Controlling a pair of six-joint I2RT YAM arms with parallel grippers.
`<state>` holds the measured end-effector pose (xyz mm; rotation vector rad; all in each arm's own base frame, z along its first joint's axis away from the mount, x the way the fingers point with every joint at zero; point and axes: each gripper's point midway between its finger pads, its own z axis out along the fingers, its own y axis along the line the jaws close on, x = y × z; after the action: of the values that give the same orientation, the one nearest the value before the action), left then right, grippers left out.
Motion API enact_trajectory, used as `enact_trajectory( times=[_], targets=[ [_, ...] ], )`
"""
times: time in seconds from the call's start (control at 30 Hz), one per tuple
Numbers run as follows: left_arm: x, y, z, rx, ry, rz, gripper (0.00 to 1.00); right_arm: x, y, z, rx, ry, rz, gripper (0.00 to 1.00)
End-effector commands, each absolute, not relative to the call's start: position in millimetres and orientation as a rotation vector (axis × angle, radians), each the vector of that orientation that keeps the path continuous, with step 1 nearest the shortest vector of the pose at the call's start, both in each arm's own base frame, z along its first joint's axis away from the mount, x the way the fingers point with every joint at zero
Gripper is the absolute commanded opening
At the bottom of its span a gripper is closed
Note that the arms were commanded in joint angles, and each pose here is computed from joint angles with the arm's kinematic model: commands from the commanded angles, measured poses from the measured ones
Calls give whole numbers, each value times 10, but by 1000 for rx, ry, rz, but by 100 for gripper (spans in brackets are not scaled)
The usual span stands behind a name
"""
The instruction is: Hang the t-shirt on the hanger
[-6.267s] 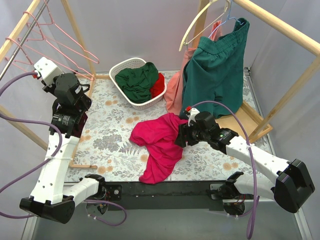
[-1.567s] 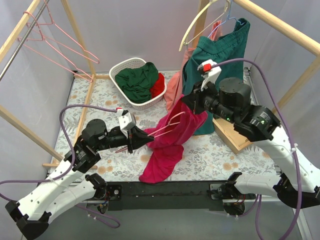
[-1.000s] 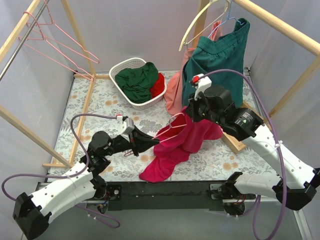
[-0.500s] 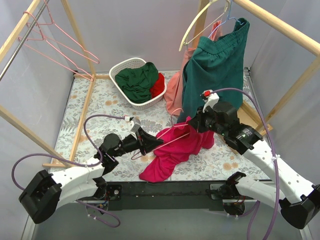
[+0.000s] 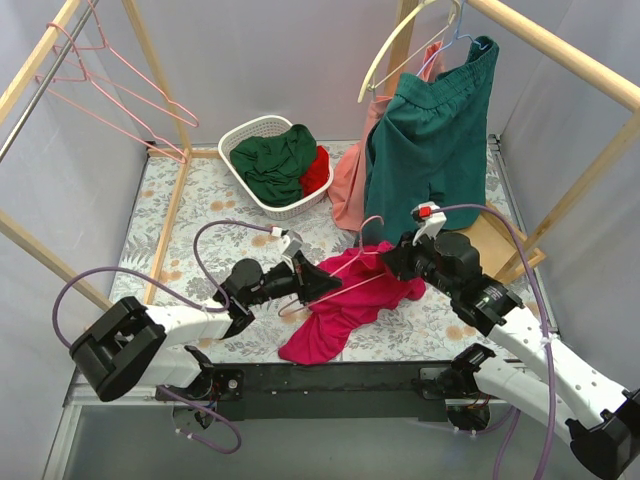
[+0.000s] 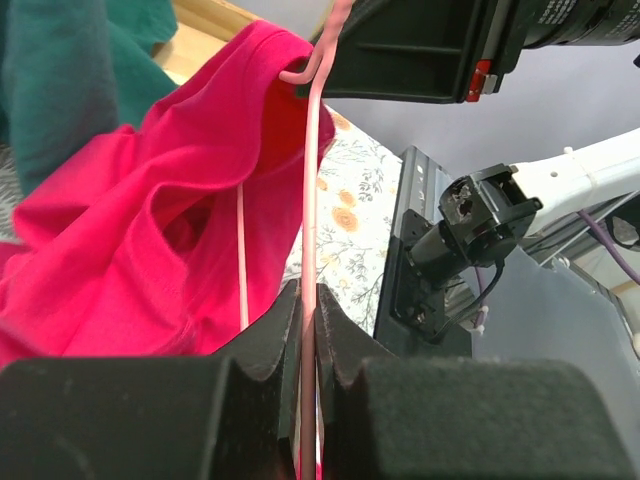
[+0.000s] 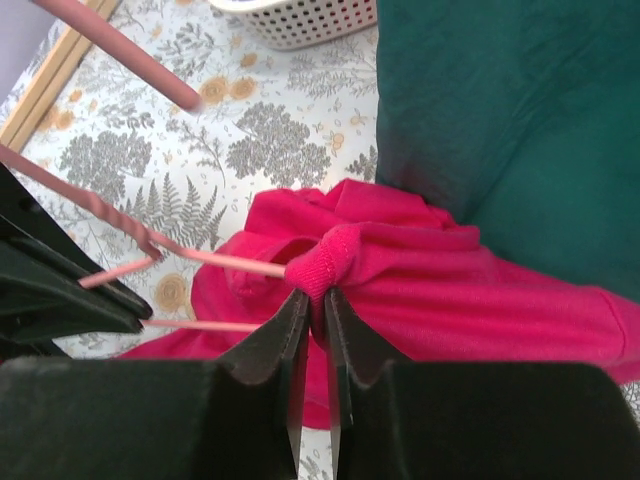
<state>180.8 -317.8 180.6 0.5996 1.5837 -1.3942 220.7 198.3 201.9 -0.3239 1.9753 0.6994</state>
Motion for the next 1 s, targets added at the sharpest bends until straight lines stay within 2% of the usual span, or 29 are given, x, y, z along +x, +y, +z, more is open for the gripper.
enact_trajectory(
  times=[0.0, 0.17, 0.3, 0.63, 0.97],
  targets=[
    [1809, -3395, 2070, 659, 1487, -1419, 0, 2397, 2028, 2369, -292, 1821, 706, 22],
    [1847, -3486, 1915, 661, 1554, -1403, 0, 2356, 1976, 2370, -322, 1788, 687, 47],
    [1908, -3547, 1905, 652, 1596, -1399, 0, 2280, 1919, 2328, -336, 1743, 691, 58],
    [1997, -3660, 1654, 661, 1814, -1361, 0, 2336, 2066, 2470, -366, 1651, 749, 63],
    [1880, -3726, 1659, 720, 1849, -1359, 0, 2453, 2087, 2389, -303, 1672, 742, 59]
  ],
)
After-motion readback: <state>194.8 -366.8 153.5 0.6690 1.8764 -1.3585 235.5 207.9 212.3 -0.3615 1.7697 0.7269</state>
